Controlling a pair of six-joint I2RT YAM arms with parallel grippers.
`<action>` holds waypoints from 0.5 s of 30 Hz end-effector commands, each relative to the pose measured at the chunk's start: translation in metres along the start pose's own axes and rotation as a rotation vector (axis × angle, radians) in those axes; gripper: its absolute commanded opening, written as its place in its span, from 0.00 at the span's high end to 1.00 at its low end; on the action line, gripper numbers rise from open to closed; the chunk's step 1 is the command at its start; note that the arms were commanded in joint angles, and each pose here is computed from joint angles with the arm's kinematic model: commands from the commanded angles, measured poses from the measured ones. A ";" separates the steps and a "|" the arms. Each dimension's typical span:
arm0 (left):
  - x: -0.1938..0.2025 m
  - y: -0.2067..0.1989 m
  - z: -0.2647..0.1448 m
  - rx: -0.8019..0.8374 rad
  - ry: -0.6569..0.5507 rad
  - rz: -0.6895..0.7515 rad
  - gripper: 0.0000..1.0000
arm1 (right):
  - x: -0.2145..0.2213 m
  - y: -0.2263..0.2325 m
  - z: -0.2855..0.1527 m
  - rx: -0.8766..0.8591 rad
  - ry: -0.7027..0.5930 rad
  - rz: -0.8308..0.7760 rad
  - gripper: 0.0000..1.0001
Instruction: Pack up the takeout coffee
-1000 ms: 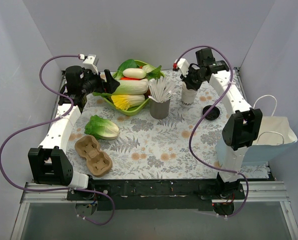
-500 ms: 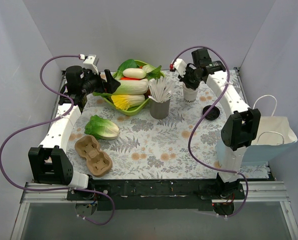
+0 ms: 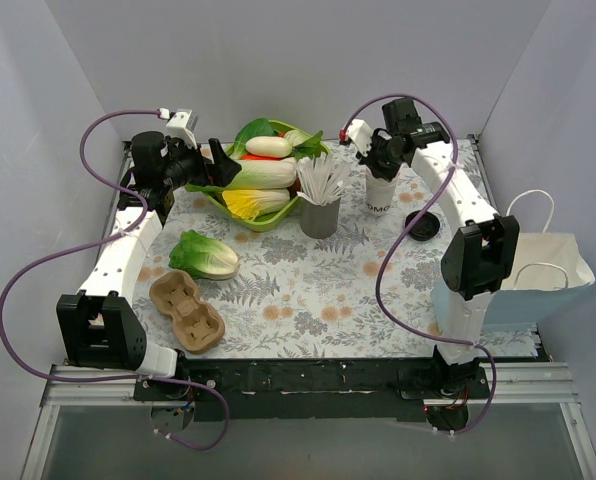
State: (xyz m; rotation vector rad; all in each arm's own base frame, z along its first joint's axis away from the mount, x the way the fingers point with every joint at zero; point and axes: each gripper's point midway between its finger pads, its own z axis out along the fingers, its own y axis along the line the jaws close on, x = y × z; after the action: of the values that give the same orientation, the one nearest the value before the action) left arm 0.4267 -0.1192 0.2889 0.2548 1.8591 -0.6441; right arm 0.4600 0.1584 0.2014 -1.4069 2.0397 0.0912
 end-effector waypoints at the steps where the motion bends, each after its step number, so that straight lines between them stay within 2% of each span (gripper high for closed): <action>1: -0.006 -0.003 -0.001 0.014 -0.016 0.005 0.02 | -0.010 -0.001 -0.008 0.031 -0.031 0.025 0.99; 2: -0.006 -0.003 -0.001 0.017 -0.016 0.005 0.02 | -0.041 0.001 -0.027 -0.099 -0.204 0.128 0.99; 3: -0.006 -0.003 -0.001 0.017 -0.014 0.003 0.02 | -0.031 -0.014 -0.027 -0.034 -0.159 0.128 0.99; 4: -0.006 -0.003 -0.001 0.019 -0.015 0.004 0.02 | -0.021 -0.015 -0.017 0.045 -0.056 -0.011 0.99; 5: -0.005 -0.003 -0.001 0.017 -0.013 0.002 0.02 | 0.011 -0.011 -0.008 0.146 0.126 -0.110 0.99; 6: -0.004 -0.003 -0.001 0.020 -0.011 0.000 0.02 | -0.010 -0.010 -0.014 0.122 0.010 -0.042 0.99; 7: -0.005 -0.004 -0.001 0.022 -0.013 0.000 0.02 | -0.023 -0.006 -0.028 0.017 -0.117 0.068 0.99; 8: -0.004 -0.004 0.000 0.024 -0.010 -0.003 0.02 | -0.023 -0.012 -0.023 -0.044 -0.160 0.157 0.99; 9: -0.005 -0.004 0.000 0.027 -0.011 -0.002 0.02 | -0.023 -0.013 -0.020 0.016 -0.072 0.103 0.99; 10: -0.005 -0.004 0.000 0.025 -0.012 -0.002 0.02 | -0.011 -0.016 -0.008 0.078 0.045 -0.058 0.99; 11: -0.005 -0.004 0.000 0.024 -0.012 -0.004 0.02 | -0.007 -0.010 -0.003 0.056 0.032 -0.037 0.99; 12: -0.005 -0.004 0.000 0.023 -0.013 -0.005 0.02 | -0.030 -0.014 -0.021 -0.014 -0.126 0.050 0.99; 13: -0.006 -0.004 0.000 0.026 -0.014 -0.004 0.02 | -0.034 -0.006 -0.029 -0.107 -0.203 0.196 0.99; 14: -0.006 -0.005 0.000 0.028 -0.015 -0.002 0.02 | -0.029 -0.009 -0.024 -0.007 -0.091 0.084 0.99; 15: -0.007 -0.005 -0.001 0.027 -0.015 0.000 0.02 | 0.009 0.013 0.002 0.000 0.085 -0.017 0.99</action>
State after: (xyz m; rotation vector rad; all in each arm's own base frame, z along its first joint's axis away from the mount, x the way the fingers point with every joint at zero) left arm 0.4280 -0.1215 0.2841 0.2519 1.8711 -0.6651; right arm 0.4620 0.1636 0.2094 -1.3425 2.0690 0.1815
